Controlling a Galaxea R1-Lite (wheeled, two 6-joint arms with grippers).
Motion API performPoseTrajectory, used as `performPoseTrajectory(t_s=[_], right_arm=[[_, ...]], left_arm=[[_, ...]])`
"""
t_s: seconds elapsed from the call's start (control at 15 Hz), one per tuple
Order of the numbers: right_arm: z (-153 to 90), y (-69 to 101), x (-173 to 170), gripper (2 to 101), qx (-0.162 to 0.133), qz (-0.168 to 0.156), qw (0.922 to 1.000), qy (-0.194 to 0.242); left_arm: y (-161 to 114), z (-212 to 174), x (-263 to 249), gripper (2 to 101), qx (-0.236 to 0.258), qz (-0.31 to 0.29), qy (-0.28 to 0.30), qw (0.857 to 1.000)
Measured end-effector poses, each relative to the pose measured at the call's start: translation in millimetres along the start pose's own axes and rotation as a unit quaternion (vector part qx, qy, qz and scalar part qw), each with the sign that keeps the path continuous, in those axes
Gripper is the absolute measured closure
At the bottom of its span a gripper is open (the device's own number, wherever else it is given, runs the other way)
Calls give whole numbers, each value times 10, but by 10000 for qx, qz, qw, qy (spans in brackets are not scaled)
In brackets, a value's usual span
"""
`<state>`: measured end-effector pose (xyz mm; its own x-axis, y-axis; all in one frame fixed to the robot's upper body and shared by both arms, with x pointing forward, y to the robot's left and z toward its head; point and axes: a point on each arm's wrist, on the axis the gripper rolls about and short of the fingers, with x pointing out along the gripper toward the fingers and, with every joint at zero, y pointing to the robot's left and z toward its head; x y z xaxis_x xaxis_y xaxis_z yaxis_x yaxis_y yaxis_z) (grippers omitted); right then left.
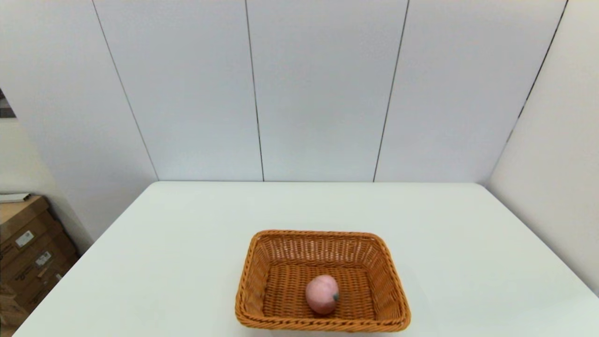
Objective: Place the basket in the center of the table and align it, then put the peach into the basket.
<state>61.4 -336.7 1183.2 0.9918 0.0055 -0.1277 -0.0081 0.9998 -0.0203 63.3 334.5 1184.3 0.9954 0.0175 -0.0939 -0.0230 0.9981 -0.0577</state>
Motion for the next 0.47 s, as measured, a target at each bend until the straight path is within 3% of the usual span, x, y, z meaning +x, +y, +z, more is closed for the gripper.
performPoseTrajectory(t_s=[0.47], right_arm=[[0,-1,0,52,63,-22,10000,-4]], left_arm=[[0,0,0,54,0,2,0,10000]])
